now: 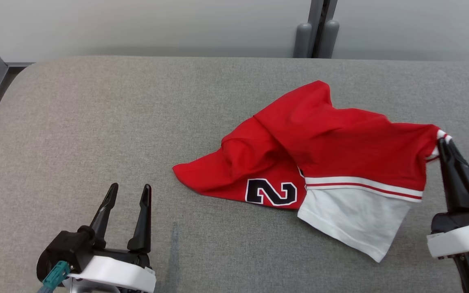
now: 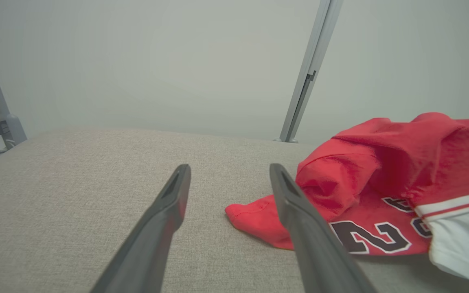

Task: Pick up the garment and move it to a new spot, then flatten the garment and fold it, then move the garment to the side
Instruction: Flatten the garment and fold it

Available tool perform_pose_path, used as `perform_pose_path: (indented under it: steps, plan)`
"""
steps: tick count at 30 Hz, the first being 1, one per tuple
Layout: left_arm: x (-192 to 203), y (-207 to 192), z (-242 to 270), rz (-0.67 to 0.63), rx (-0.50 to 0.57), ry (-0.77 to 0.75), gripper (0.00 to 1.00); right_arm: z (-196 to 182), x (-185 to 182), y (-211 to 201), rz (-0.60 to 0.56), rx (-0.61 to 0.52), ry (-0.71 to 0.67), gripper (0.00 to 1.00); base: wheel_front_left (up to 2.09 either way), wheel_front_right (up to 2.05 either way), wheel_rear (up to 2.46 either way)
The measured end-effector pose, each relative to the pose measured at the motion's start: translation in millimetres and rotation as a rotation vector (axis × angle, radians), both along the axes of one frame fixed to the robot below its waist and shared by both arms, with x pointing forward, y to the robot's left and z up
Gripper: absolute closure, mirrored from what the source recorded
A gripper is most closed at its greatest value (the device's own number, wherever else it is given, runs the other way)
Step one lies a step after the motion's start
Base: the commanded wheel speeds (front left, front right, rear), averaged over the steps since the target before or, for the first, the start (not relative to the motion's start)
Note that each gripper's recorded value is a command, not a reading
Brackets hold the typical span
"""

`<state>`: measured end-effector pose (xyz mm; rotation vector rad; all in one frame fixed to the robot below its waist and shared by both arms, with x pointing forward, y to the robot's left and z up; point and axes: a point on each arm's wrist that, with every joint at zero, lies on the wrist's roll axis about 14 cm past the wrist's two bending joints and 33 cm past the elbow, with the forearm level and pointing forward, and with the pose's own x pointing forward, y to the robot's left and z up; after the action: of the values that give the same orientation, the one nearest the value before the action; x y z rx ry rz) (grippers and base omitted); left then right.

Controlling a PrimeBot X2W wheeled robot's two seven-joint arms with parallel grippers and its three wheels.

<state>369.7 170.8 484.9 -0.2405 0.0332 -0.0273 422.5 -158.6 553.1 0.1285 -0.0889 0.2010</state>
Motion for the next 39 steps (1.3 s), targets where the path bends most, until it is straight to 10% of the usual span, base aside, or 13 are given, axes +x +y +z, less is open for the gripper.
perform_pose_path:
  steps: [19,20,21,39]
  plan:
    - [20.4,3.8,-26.5,0.005,0.001,0.064,0.0,-106.0,51.5,-32.2,-0.074,0.012,0.248,0.98,0.0,0.0,0.0]
    - [20.3,4.5,-27.7,0.008,0.002,0.067,0.0,-108.1,52.7,-30.9,-0.071,0.012,0.249,0.64,0.0,0.0,0.0]
    - [20.4,4.6,-28.6,0.009,0.002,0.069,0.0,-110.2,53.7,-30.3,-0.069,0.011,0.252,0.03,0.0,0.0,0.0]
    - [8.9,-0.5,-8.2,-0.01,0.008,0.012,0.0,-59.0,13.2,-21.6,-0.056,-0.065,0.095,0.0,0.0,0.0,0.0]
